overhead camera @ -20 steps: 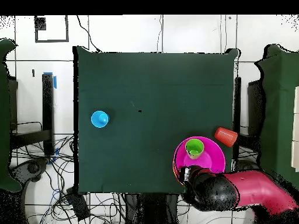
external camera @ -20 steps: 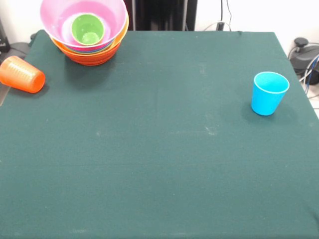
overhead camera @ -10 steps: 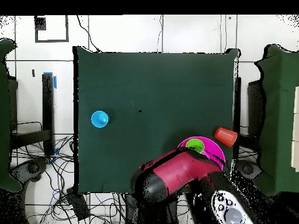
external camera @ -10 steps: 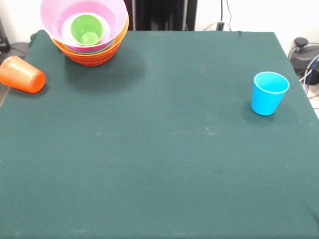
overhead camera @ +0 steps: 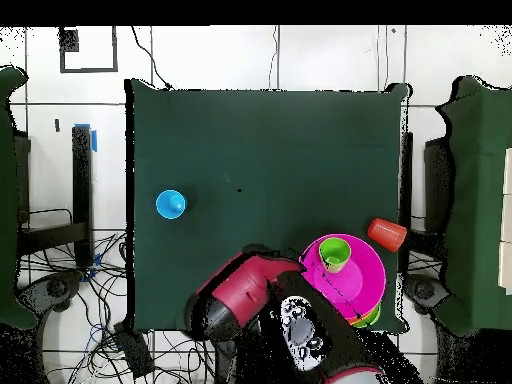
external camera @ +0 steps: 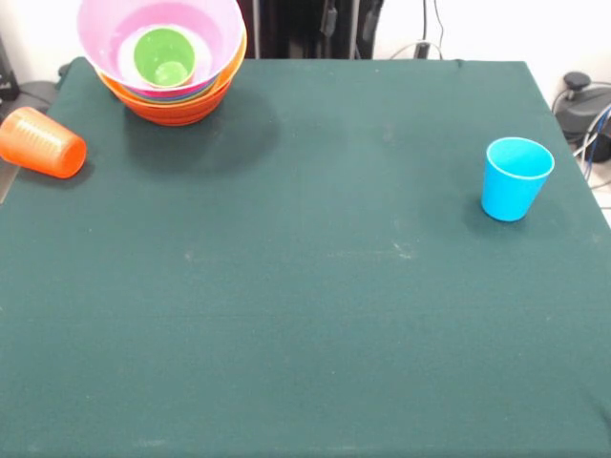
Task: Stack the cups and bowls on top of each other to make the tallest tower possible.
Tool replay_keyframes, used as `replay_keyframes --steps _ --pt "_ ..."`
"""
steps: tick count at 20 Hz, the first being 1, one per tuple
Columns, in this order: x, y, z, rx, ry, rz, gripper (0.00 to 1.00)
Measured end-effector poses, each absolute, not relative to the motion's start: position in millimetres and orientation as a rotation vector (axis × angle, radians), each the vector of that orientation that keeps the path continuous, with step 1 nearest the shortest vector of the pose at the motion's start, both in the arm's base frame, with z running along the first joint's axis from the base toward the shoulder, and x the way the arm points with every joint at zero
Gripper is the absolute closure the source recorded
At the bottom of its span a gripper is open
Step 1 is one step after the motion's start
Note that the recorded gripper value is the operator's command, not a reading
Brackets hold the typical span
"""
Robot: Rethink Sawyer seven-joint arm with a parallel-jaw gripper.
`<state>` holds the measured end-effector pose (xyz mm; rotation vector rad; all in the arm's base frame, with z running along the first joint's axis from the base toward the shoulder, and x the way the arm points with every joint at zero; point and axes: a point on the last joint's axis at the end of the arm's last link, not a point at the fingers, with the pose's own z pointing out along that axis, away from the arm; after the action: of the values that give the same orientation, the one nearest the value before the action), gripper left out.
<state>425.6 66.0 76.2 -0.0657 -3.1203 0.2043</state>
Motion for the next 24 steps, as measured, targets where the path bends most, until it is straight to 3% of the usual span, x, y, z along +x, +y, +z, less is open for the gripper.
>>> replay_keyframes --steps 6,13,18,24 --pt "399 90 75 -0.208 -3.133 0.29 0.0" --pt "373 91 104 -0.302 -3.169 0.434 0.0" --pt "376 62 122 -0.582 -3.121 0.403 0.0" --pt "402 11 115 -0.852 -3.024 0.361 0.0"
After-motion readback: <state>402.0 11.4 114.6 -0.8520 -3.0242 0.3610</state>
